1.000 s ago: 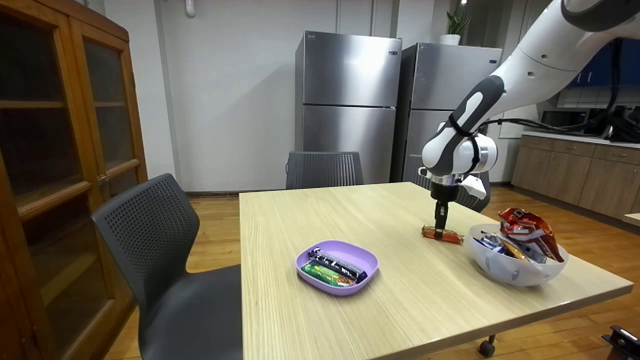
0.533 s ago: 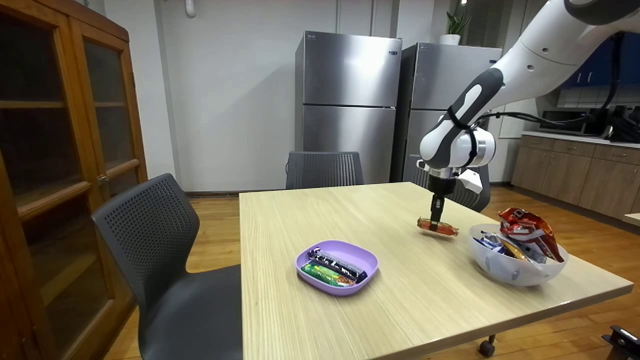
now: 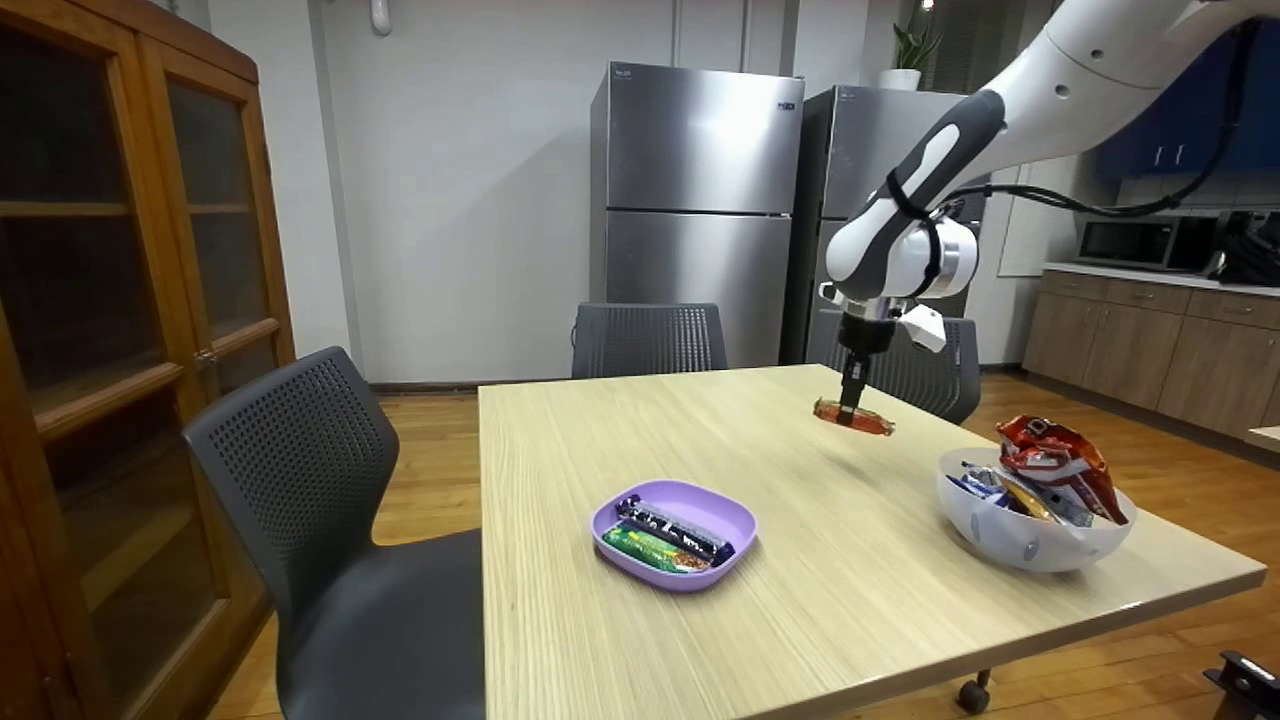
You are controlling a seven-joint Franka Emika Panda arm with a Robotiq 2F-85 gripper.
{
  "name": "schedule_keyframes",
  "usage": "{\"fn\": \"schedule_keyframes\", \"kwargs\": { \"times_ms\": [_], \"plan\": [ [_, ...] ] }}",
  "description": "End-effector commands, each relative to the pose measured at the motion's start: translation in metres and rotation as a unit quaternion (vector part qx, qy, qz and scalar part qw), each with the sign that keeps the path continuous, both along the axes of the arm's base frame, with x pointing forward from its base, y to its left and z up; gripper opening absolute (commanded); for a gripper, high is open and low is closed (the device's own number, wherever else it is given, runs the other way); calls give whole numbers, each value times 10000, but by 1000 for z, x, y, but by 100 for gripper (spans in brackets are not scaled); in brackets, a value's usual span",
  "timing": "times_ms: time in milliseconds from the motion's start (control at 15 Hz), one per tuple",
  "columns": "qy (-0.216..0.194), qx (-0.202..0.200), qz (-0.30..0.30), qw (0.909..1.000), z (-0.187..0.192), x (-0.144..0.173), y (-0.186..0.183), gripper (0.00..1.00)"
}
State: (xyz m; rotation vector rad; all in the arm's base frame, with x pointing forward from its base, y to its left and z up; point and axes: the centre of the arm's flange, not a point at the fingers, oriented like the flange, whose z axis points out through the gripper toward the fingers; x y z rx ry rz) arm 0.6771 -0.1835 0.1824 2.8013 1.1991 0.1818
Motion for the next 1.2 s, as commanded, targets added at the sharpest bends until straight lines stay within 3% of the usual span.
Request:
{"fn": "schedule_keyframes", "kwargs": {
  "times_ms": [0,733,1133],
  "plan": [
    [77,92,-108,9999,29,-2,32,17],
    [115,434,-645,9969,47,-16,133,17],
    [256,493,-767,9955,55,-32,209,17]
  ]
}}
